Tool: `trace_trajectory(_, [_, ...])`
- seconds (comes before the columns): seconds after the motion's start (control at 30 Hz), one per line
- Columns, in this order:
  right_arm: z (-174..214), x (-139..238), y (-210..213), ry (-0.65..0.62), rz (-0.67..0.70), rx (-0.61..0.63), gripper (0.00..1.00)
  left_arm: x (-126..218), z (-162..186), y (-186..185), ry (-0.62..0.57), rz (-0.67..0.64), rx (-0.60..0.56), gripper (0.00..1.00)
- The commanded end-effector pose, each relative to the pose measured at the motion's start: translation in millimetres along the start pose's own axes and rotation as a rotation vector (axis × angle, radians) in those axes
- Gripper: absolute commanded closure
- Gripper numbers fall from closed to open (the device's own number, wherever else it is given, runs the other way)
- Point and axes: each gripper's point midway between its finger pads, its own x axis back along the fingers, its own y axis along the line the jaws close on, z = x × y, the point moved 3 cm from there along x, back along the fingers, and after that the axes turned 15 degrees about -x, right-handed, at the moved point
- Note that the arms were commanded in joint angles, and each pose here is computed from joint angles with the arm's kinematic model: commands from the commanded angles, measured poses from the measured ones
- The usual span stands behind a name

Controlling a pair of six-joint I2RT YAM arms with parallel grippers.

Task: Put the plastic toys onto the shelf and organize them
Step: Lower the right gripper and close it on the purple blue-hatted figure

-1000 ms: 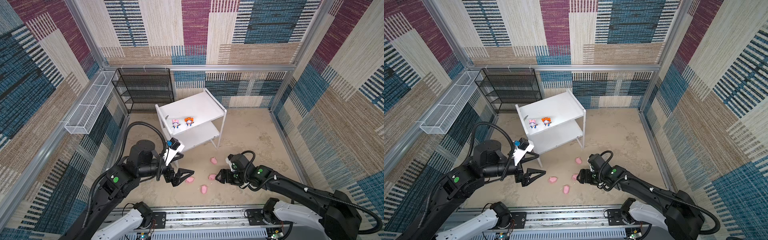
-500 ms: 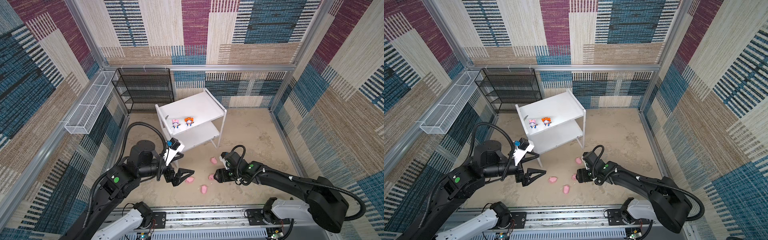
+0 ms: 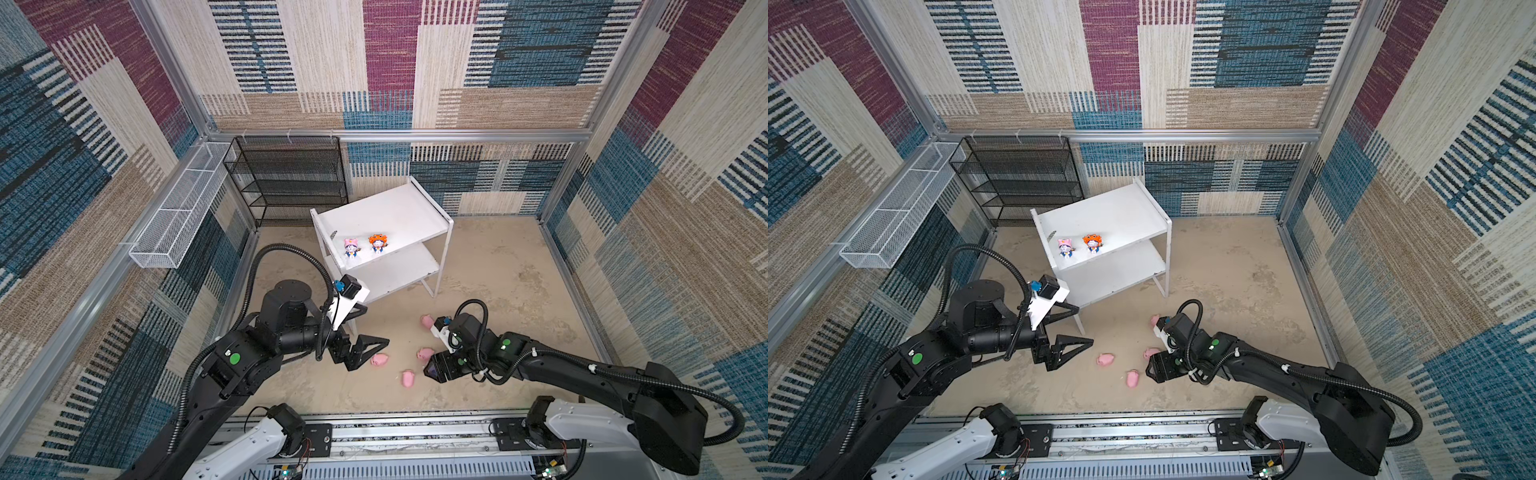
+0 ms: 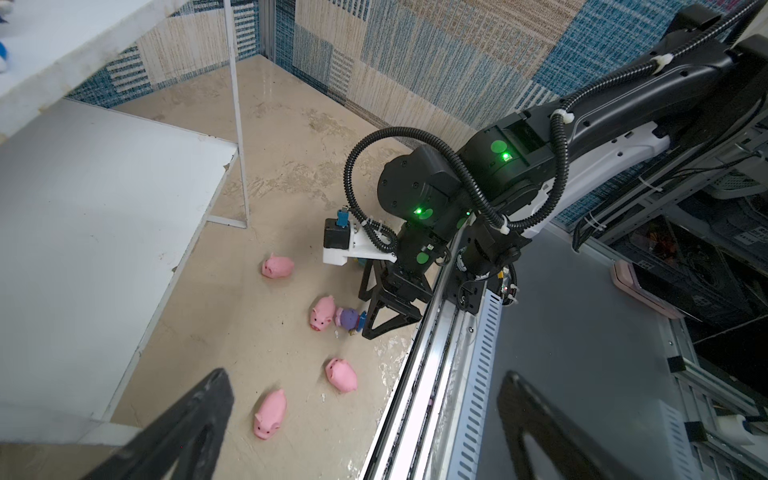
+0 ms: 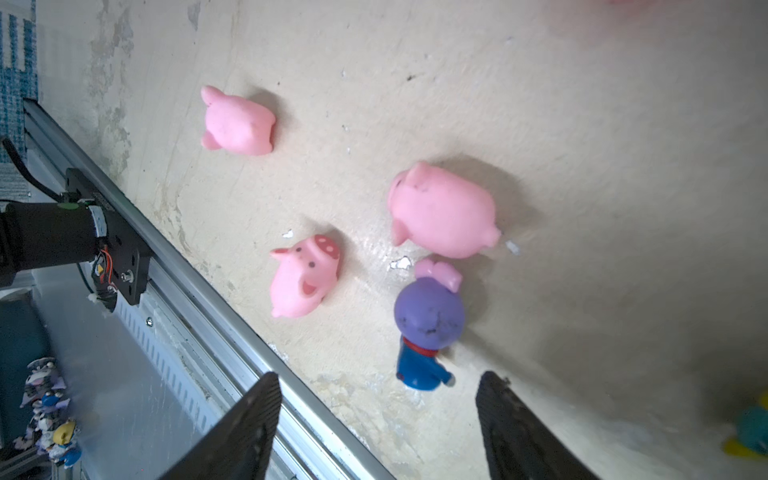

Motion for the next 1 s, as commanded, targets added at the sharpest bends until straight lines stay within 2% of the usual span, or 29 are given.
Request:
trace_trajectory(0.0, [-6.1, 0.1, -8.6, -0.047, 0.06, -0.037, 0.26, -0.5, -7.3, -0.1, -0.033, 0.007, -0.017, 0.0])
trace_trajectory(0.27, [-9.0, -10.1, -10.2, -0.053, 0.081, -0.005, 0.36, 2.6, -5.2, -1.5, -0.03, 0.002, -0.01, 0.0])
trace_trajectory(0.53, [0.2, -7.7, -8.2, -0.128, 0.223, 0.029, 0.38, -0.2, -3.7, -0.1, -0.022, 0.003, 0.004, 0.0])
trace_trajectory(0.97, [17.1, -21.3, -2.2, -0.178, 0.43, 0.097, 0.44, -2.2, -3.5, -0.4, -0.02, 0.013, 0.003, 0.01])
